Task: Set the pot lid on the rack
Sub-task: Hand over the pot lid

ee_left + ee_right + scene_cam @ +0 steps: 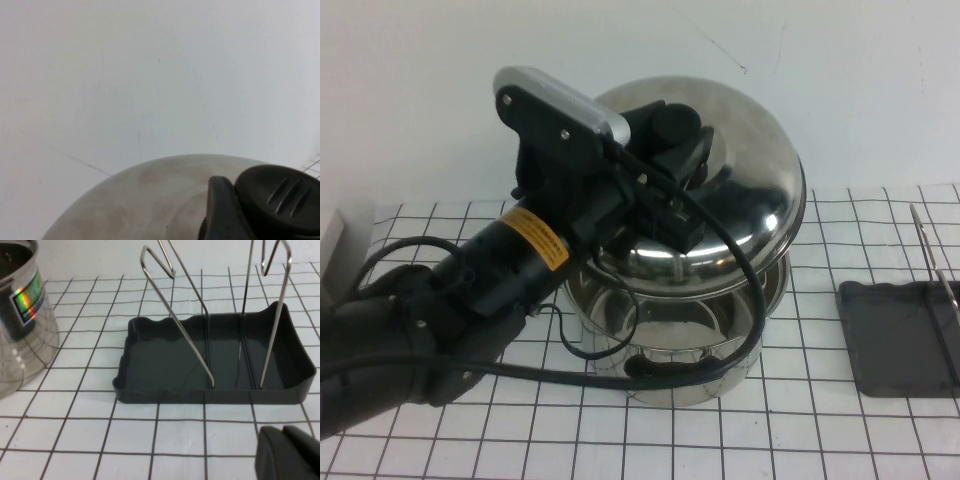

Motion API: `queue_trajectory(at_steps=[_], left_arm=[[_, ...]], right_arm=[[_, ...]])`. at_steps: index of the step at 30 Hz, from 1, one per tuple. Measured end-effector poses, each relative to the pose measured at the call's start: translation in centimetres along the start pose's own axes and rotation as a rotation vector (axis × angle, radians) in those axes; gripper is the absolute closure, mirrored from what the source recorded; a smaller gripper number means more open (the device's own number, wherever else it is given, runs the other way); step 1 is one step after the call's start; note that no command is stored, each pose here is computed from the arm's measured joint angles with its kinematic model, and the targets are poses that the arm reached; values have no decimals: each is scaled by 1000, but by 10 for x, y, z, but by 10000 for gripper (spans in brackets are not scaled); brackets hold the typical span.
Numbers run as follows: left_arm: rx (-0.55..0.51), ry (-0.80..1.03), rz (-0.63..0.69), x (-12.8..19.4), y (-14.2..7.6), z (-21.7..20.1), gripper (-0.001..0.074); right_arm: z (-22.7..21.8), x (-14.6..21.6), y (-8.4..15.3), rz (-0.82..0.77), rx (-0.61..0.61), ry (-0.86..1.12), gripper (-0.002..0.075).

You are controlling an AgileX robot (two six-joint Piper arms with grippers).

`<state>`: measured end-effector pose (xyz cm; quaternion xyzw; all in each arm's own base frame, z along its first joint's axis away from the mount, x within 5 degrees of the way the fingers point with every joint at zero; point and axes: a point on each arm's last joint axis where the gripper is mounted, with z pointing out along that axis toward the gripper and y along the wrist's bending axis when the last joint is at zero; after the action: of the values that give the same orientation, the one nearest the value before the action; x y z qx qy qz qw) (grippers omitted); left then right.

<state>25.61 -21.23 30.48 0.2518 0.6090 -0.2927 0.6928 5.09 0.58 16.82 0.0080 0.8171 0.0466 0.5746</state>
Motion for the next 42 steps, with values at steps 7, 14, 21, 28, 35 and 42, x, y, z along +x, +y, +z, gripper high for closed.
queue_trajectory(at_steps=[7, 14, 21, 28, 35, 42], left_arm=[[81, -87, -75, -39, -11, -20, 400], [190, -48, -296, -42, -20, -24, 400], [204, -22, -314, -39, -22, -24, 400], [282, -44, -317, -24, -26, -14, 400], [349, 4, -263, -10, -31, -9, 400], [380, -24, -267, -12, -34, -10, 400]], right_arm=[[0, 0, 0, 0, 0, 0, 729], [0, 0, 0, 0, 0, 0, 729], [0, 0, 0, 0, 0, 0, 729], [0, 0, 0, -2, 1, 0, 729], [0, -6, 10, 470, -121, -40, 729], [-3, -16, 16, 811, -243, -94, 729]])
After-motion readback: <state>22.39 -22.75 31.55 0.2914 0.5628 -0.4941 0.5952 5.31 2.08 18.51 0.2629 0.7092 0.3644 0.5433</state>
